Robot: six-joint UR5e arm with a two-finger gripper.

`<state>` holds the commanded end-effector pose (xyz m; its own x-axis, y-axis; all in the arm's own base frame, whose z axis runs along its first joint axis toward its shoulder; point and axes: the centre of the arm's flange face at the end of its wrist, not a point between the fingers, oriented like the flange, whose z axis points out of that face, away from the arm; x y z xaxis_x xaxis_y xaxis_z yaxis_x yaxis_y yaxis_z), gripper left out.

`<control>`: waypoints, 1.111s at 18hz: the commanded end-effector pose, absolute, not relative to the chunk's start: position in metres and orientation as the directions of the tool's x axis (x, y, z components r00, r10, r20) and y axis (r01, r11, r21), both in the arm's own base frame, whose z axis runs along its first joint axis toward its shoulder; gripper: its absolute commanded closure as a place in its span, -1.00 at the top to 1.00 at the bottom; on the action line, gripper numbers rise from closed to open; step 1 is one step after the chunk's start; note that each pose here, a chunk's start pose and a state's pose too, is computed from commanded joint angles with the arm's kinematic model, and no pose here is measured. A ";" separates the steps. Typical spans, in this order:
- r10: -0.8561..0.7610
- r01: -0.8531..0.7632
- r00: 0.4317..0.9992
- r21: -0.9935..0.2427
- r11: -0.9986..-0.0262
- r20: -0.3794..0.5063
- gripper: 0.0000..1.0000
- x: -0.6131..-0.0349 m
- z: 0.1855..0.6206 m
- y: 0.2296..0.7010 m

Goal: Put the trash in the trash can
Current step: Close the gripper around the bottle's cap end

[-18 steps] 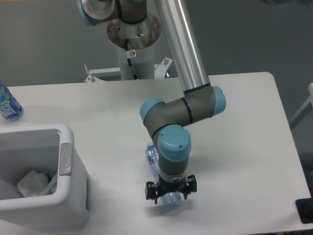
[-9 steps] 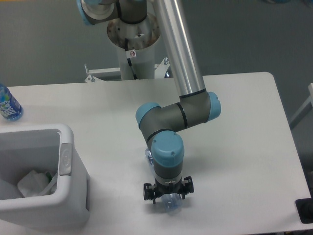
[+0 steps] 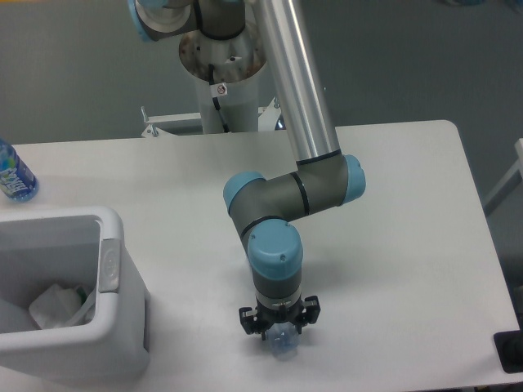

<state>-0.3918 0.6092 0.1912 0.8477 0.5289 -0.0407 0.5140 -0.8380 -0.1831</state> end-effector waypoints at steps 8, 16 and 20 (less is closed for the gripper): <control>0.520 0.505 0.853 -0.183 -0.844 -0.043 0.25 -0.389 0.194 0.607; 0.514 0.494 0.856 -0.213 -0.843 -0.049 0.26 -0.390 0.216 0.607; 0.511 0.479 0.858 -0.274 -0.834 -0.056 0.26 -0.392 0.255 0.605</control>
